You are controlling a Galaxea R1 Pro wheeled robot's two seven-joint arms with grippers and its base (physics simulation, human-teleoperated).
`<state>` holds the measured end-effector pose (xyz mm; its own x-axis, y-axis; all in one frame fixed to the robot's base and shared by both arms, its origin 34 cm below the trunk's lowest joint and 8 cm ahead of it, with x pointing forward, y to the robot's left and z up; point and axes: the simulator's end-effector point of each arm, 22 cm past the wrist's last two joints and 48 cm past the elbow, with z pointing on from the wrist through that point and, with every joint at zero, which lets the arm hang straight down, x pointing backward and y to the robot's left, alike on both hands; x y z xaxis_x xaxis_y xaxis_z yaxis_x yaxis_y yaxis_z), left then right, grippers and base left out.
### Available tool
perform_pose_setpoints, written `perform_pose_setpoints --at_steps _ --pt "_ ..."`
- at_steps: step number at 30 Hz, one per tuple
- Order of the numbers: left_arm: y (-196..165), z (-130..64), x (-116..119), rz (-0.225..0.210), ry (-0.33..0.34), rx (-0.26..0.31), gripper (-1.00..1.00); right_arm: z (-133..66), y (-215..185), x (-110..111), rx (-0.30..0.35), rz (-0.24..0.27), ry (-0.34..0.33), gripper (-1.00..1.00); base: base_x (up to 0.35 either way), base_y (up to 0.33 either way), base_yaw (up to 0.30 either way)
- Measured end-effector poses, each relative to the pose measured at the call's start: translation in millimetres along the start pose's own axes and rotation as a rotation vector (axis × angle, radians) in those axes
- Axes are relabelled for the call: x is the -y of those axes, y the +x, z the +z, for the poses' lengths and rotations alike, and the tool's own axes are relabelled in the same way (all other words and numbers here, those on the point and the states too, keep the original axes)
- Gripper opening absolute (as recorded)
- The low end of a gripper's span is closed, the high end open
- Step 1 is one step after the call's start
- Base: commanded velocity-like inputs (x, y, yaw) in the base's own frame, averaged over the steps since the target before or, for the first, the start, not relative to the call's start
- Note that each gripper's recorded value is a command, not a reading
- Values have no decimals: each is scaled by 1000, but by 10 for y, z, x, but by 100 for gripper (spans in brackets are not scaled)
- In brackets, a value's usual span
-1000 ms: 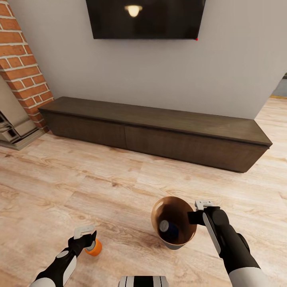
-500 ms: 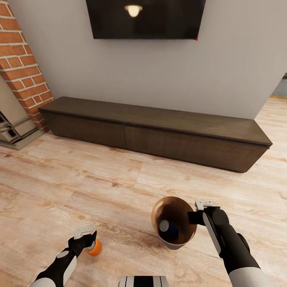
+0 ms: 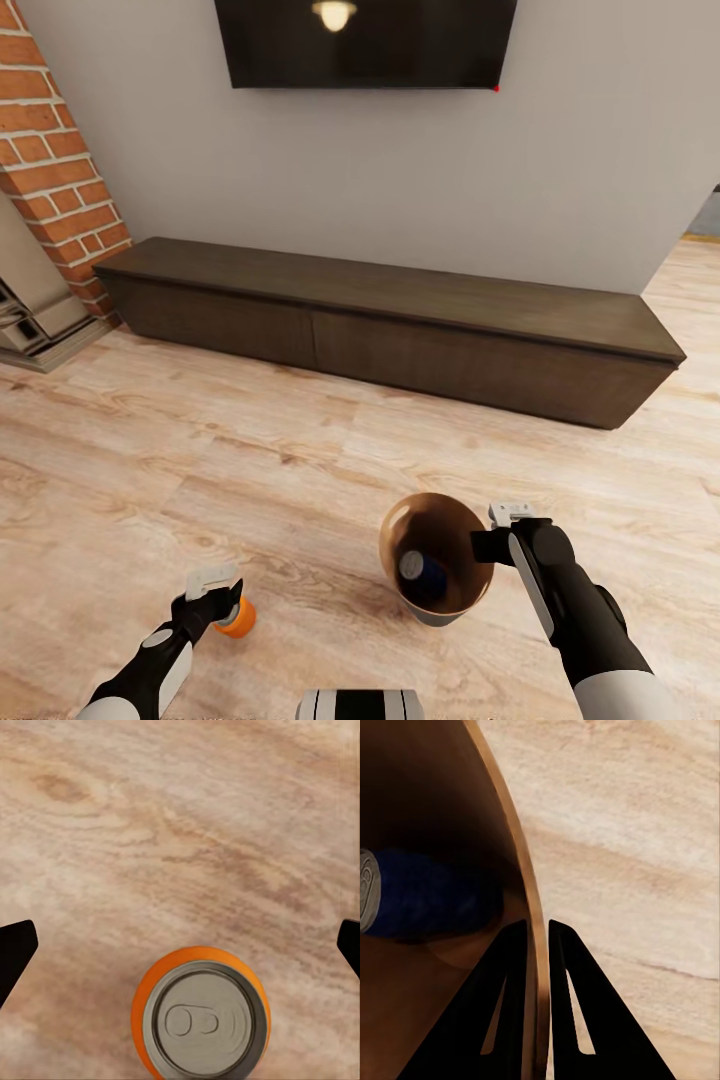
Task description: Put the three can of soda from the living room inside the tash can in the kitchen.
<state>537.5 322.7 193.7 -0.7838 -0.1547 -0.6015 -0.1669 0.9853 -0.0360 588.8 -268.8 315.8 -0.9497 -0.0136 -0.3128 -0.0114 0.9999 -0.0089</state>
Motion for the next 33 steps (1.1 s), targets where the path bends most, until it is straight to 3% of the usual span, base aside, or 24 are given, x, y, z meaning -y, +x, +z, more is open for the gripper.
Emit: perform_pose_setpoints --at_steps 33 --pt "276 75 -38 4 -8 -51 100 207 190 -4 -52 1 -2 -100 0 -2 0"
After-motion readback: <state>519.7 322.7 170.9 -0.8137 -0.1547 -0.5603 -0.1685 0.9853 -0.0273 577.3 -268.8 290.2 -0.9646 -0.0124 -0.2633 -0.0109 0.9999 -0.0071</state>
